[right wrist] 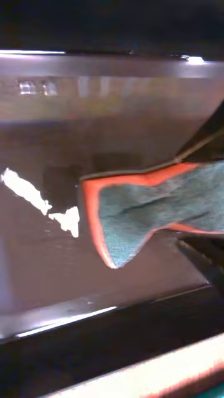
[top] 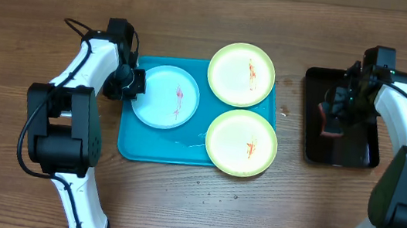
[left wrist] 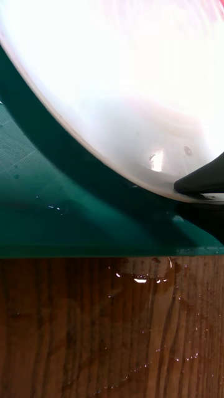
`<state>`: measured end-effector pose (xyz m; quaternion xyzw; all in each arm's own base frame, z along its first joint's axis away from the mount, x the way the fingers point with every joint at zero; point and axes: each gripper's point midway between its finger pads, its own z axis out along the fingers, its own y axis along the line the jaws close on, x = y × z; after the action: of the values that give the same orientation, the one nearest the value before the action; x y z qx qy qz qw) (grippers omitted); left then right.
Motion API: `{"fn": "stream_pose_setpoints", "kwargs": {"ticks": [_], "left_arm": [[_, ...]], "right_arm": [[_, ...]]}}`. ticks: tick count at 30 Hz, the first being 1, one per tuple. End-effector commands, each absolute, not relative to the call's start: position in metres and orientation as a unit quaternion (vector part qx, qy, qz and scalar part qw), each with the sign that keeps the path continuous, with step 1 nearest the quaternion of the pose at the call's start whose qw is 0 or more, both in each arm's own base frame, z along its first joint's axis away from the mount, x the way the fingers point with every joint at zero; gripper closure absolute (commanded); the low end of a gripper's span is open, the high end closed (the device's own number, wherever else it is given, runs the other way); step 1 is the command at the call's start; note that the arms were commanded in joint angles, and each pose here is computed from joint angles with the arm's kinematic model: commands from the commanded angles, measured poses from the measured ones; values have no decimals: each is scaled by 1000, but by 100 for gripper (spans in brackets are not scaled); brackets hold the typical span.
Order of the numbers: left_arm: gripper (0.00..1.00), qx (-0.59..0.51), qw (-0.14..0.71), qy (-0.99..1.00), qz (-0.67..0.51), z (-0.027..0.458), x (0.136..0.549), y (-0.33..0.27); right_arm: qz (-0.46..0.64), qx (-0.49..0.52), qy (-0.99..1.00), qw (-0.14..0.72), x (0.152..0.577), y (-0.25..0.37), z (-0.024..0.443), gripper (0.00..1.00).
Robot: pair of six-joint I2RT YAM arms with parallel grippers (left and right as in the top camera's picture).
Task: Clean dirty plates on tray and stack at the side
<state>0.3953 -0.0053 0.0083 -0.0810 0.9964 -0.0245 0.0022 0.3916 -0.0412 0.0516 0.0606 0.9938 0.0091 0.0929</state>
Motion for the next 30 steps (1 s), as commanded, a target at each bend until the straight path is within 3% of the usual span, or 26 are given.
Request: {"fn": "stream_pose_setpoints", "kwargs": {"ticks": [1,15,20,22,26,30], "left_arm": [[96,-79,-3,997,-13,-1,396,-2],[96,-80,-7,997,-11,-1,394,-2],[96,-80,-5,997,-11,-1,395,-1],[96,-79,-5,997,-11,-1,395,-2],[96,-79,-5,997,-11,-1,395,-2],[96,-80,-5,997,-13,-1,395,-2]], "right_arm": [[7,49,993,103,403,-43,50,64],[35,37,998,45,381,-32,3,70],[35,39,998,42,376,-32,-3,88],[35,43,998,43,378,-32,-1,96],[37,71,996,43,384,-32,16,96],[72,75,993,63,398,-22,62,96]]}}
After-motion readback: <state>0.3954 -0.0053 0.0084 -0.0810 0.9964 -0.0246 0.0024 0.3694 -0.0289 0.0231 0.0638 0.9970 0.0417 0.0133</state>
